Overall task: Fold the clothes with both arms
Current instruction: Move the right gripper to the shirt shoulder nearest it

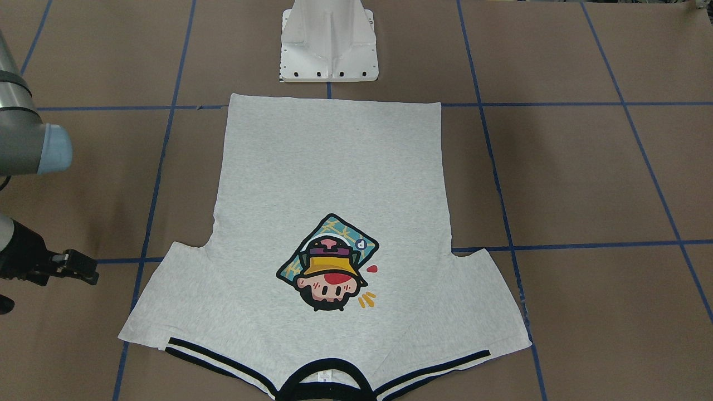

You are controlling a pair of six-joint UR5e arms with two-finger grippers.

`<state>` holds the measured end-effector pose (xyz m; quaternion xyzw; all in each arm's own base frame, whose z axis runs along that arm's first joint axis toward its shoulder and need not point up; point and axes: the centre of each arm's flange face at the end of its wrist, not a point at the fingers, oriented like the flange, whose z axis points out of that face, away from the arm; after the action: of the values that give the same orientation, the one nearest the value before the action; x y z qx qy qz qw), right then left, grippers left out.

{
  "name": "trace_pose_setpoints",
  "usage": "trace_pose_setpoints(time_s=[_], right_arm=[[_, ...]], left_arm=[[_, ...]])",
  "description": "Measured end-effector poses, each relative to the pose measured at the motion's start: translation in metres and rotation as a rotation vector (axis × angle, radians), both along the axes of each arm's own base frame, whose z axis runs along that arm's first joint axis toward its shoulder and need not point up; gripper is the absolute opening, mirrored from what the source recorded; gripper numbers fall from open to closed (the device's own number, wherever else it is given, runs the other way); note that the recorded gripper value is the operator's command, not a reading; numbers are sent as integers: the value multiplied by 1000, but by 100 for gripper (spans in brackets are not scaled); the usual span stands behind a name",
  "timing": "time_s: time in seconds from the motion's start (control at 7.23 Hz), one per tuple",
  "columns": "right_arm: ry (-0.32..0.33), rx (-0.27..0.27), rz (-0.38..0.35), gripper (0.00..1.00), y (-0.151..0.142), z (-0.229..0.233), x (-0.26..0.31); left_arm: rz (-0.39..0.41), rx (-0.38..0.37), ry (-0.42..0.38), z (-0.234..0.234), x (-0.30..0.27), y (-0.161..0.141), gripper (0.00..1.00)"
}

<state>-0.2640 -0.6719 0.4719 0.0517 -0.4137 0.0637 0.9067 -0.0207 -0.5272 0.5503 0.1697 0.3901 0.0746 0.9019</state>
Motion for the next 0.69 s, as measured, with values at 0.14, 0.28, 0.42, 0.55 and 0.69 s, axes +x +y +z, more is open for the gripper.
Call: trace_pose_setpoints(time_s=[0.14, 0.28, 0.42, 0.55, 0.69], right_arm=[[-14, 3, 72, 97, -21, -3, -26], [-24, 13, 129, 97, -29, 0, -45], [-34, 15, 171, 97, -33, 8, -58], [-42, 2, 198, 96, -35, 15, -66], [-44, -4, 216, 82, -36, 16, -73]], left_arm=[[-1, 0, -1, 0, 0, 0, 100], [-2, 1, -2, -1, 0, 0, 100], [-2, 1, -3, -1, 0, -1, 100], [-2, 1, -3, -1, 0, -3, 100], [-2, 0, -3, 0, 0, -3, 100]])
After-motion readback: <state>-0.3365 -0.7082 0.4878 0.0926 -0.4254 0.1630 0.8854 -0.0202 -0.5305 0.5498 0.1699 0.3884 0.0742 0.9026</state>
